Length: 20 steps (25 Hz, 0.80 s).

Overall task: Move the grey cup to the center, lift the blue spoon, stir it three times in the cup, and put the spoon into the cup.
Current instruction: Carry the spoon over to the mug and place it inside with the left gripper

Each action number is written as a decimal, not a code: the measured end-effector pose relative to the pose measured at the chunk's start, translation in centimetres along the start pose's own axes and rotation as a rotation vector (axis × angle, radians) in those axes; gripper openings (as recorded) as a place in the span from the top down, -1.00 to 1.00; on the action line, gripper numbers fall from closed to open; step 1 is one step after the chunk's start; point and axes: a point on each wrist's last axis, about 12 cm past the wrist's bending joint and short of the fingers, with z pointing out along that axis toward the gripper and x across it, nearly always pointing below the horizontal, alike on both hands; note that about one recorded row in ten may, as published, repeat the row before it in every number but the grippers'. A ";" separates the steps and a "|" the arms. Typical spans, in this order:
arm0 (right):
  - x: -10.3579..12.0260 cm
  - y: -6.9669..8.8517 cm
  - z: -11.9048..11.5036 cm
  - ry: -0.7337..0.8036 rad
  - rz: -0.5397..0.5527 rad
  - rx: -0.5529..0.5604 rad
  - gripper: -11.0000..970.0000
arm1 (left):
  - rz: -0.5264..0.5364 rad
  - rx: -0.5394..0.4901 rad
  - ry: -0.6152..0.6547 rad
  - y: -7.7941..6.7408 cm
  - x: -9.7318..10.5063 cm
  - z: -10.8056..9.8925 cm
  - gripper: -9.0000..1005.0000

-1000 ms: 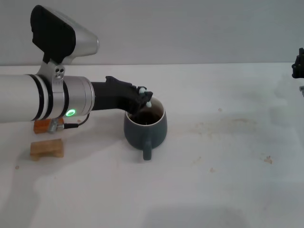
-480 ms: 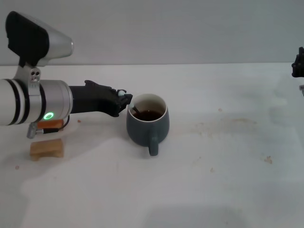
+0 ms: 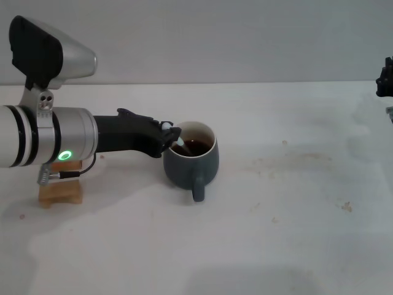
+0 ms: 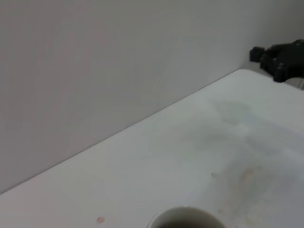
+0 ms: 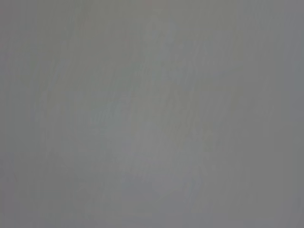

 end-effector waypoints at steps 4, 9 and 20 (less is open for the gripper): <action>0.2 0.0 -0.1 0.004 0.001 0.001 0.85 | 0.010 0.023 -0.018 -0.5 -0.5 0.4 0.70; 0.2 0.0 -0.1 0.004 0.001 0.001 0.85 | 0.022 0.008 -0.031 -0.3 -0.9 1.3 0.70; 0.2 -0.1 -0.1 0.004 0.003 0.003 0.85 | -0.025 -0.070 -0.031 2.0 0.3 1.4 0.70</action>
